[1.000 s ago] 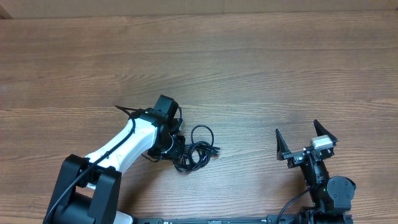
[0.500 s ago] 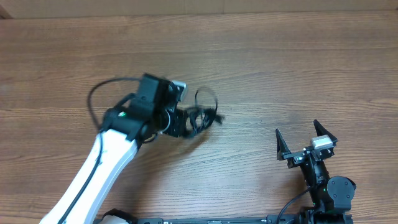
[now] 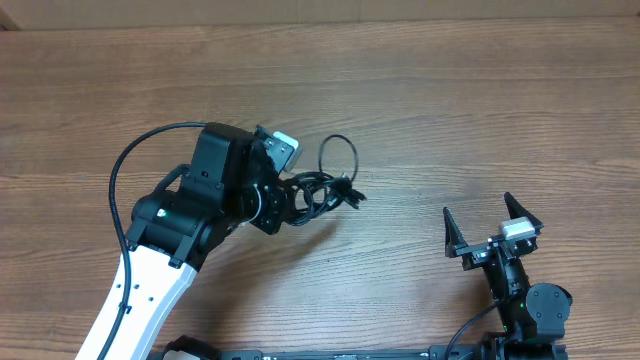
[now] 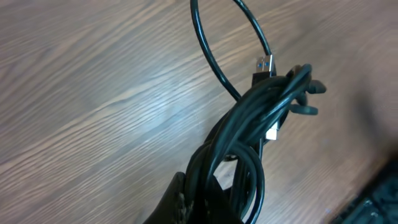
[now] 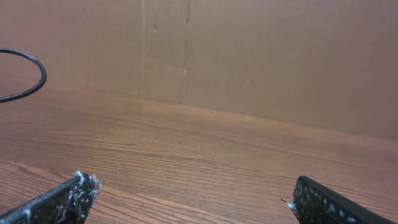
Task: Untangle cables
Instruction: 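Lift the cable bundle with the left gripper toward the right gripper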
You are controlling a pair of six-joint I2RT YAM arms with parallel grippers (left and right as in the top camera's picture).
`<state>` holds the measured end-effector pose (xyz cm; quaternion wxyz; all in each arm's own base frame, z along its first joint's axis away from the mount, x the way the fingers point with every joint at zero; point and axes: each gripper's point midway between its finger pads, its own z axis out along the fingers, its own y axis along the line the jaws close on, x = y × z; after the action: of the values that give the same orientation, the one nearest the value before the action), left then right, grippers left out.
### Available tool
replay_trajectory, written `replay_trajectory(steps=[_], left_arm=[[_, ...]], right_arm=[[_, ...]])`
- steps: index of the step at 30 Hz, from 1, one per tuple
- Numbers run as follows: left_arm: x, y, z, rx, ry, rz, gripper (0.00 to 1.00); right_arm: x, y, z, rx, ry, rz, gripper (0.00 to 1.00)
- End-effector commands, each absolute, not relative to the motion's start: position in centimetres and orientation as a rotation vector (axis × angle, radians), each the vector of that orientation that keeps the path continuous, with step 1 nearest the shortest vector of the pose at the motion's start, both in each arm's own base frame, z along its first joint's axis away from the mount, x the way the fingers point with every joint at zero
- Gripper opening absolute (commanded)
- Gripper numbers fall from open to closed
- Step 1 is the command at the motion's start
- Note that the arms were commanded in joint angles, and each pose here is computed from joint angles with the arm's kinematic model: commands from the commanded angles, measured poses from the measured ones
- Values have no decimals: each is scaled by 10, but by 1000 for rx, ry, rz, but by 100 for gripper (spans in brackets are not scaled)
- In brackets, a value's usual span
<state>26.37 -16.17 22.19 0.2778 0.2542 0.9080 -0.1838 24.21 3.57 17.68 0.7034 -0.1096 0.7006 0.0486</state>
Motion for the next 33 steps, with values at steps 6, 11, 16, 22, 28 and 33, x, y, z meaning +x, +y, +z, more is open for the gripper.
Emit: replay_trajectory(steps=[6,11,16,22,28,33], left_arm=[[251,-191,246,827,2299,-705,4],[235,-206,254,1034,2170,-800,4],[205,-230,279,1313,1847,-1000,4],[199,-236,291,1361,1729,-1054,4],[199,-241,302,1368,1650,-1084,4],[200,-243,306,1371,1620,-1081,4]], right_arm=[[239,48,176,-42,1585,433,100],[231,68,179,-45,1596,624,100],[217,83,200,-122,1593,703,100],[204,83,225,-130,1626,683,100],[193,91,253,-238,1634,661,100],[192,97,270,-265,1682,700,100]])
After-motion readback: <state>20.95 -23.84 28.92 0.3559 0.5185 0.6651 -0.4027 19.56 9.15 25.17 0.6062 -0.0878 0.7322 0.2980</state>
